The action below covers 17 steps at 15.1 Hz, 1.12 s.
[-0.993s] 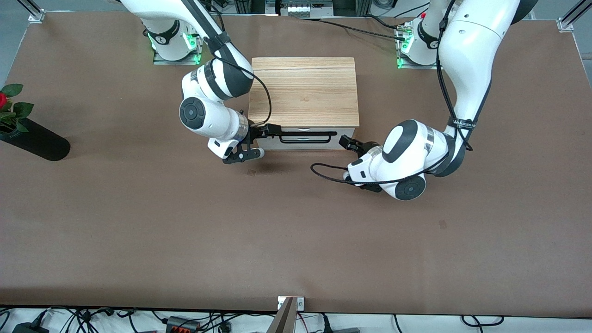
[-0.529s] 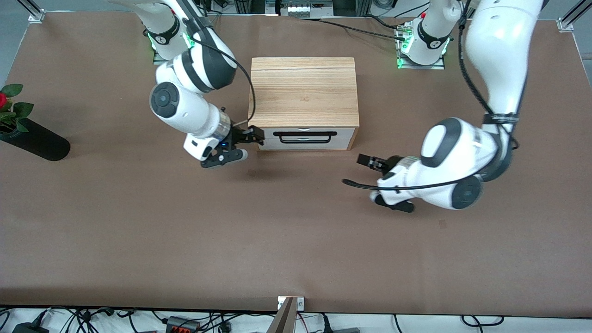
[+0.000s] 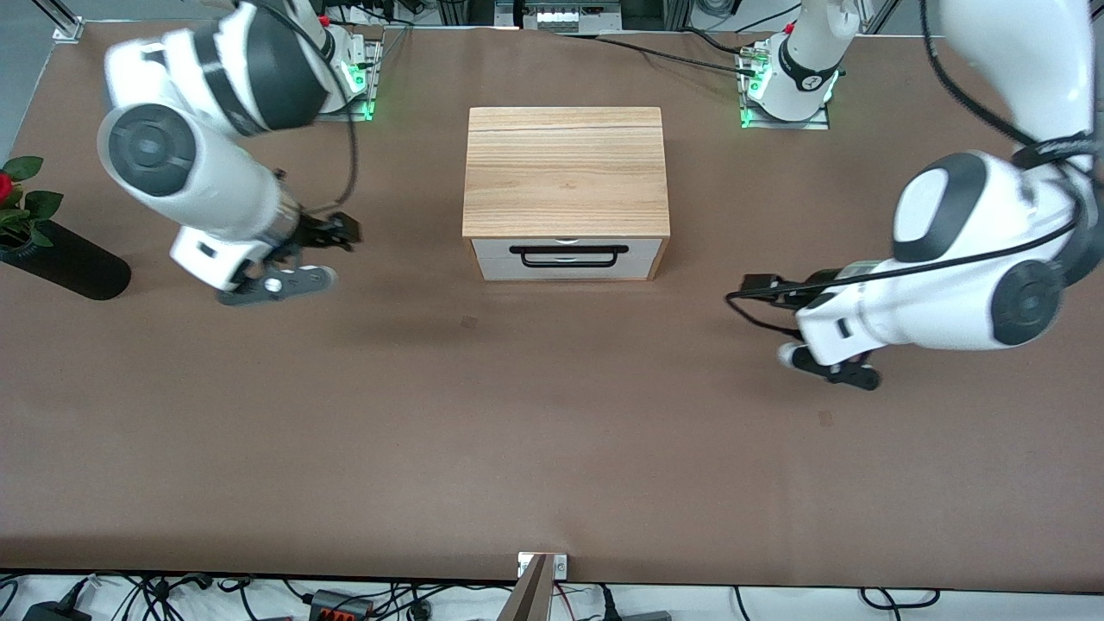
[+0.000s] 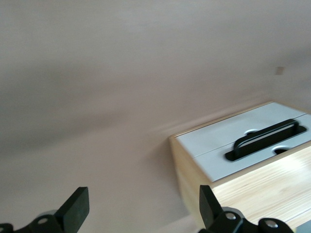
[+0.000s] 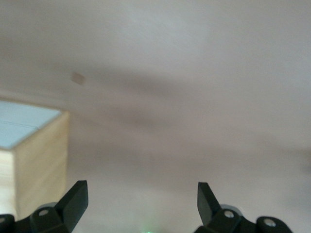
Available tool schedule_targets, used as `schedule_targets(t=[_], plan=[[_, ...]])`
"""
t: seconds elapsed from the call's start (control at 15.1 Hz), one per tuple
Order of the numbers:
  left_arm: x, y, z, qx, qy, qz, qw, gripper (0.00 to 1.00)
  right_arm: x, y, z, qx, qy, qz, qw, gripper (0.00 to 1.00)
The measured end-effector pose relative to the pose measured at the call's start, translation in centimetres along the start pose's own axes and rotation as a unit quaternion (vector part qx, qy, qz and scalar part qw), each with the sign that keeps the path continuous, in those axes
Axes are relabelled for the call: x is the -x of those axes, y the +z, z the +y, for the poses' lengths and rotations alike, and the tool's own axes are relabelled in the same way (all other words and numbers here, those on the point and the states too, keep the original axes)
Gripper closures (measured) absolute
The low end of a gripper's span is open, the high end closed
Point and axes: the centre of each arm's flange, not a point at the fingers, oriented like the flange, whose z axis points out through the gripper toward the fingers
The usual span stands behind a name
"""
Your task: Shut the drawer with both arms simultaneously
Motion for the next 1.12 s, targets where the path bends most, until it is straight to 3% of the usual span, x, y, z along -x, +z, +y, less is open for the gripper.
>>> schedule_targets(t=[0.26,0.6,0.86,0.99,1.12], plan=[[1.6,-2.3,-2.5,-0.065,-0.019,0.004,0.998,0.00,3.4,-3.5,8.8,-0.009,0.020,-0.026,0.999,0.00],[4.7,-5.1,-3.7,-0.103,-0.038,-0.015,0.994,0.00,7.3,-6.9,15.9,-0.035,0.043,0.002,0.998,0.00],[8.1,-9.8,-4.7,-0.106,-0.068,0.019,0.992,0.00,7.6,-6.6,18.1,-0.052,0.049,0.006,0.997,0.00],[10.1,-11.9,-4.1,-0.109,-0.077,0.037,0.990,0.00,6.9,-6.1,18.6,-0.055,0.050,0.030,0.997,0.00],[10.9,-12.3,-3.4,-0.112,-0.080,0.040,0.990,0.00,6.1,-5.0,19.1,-0.054,0.053,0.073,0.994,0.00]])
